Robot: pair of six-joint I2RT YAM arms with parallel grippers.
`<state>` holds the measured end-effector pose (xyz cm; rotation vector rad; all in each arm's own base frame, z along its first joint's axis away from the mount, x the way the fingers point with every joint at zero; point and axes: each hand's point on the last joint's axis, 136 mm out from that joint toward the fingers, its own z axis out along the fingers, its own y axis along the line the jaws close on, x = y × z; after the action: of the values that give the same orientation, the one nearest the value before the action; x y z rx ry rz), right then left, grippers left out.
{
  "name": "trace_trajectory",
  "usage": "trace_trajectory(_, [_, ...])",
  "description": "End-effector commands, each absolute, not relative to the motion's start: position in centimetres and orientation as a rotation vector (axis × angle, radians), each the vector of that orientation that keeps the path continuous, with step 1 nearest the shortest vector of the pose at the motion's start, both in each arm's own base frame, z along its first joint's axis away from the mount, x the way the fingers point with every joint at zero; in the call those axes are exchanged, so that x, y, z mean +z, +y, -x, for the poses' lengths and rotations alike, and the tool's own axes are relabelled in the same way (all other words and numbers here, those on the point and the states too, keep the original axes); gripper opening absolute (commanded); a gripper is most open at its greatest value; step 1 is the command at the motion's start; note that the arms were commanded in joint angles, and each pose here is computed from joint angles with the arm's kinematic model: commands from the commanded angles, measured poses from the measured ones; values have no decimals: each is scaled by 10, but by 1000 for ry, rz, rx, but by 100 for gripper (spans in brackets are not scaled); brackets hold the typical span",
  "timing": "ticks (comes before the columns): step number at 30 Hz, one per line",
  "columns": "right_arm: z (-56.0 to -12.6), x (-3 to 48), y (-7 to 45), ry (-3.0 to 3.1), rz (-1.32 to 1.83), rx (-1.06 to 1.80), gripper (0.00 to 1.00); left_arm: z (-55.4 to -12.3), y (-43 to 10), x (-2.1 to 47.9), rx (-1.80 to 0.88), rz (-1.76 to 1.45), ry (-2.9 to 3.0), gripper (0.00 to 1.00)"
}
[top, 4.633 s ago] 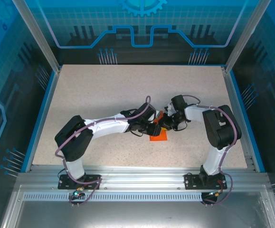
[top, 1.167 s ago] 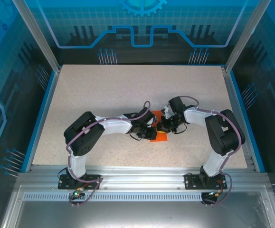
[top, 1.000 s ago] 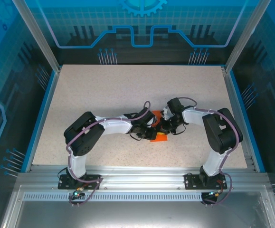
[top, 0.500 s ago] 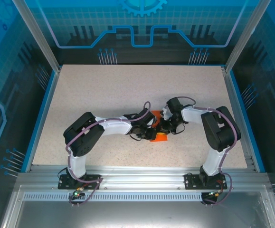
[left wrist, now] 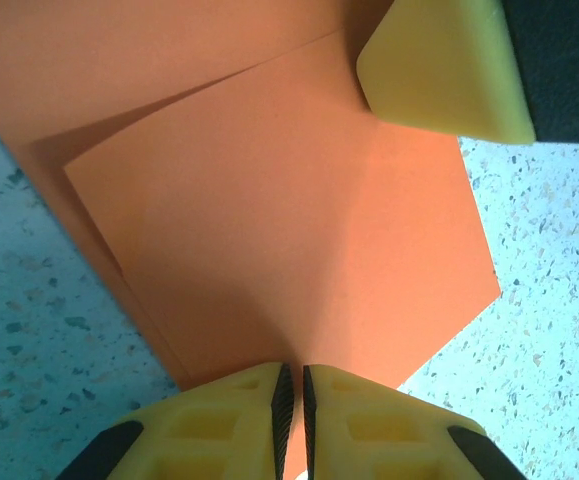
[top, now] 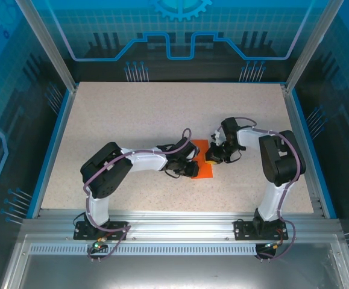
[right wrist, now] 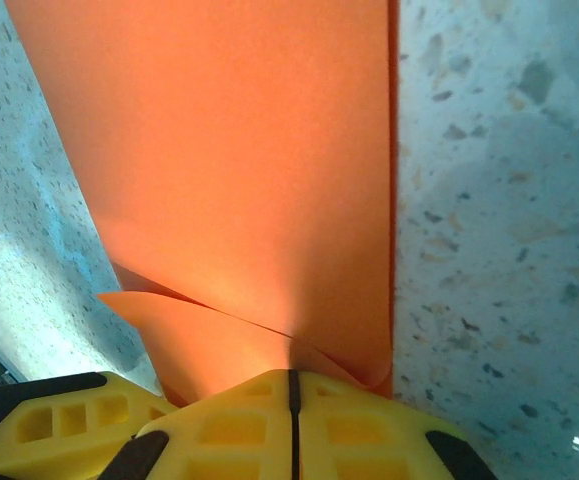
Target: Fold a paper plane with a square sheet of paper (fold left side to right side)
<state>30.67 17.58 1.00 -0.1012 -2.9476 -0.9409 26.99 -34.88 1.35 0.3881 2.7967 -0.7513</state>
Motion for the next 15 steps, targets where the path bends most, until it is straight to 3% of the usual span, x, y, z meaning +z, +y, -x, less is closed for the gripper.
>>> trace_trajectory(1, [-332,-3,147,-3060,147,-791,7,-239,-308,-25,-529,-405,2978,18])
trace_trajectory(6, [-331,-2,146,-3054,146,-798,7,-240,-312,-16,-565,-405,2956,19])
trace_trajectory(15, [-322,-9,151,-3014,158,-843,7,-259,-356,60,-851,-480,2757,22])
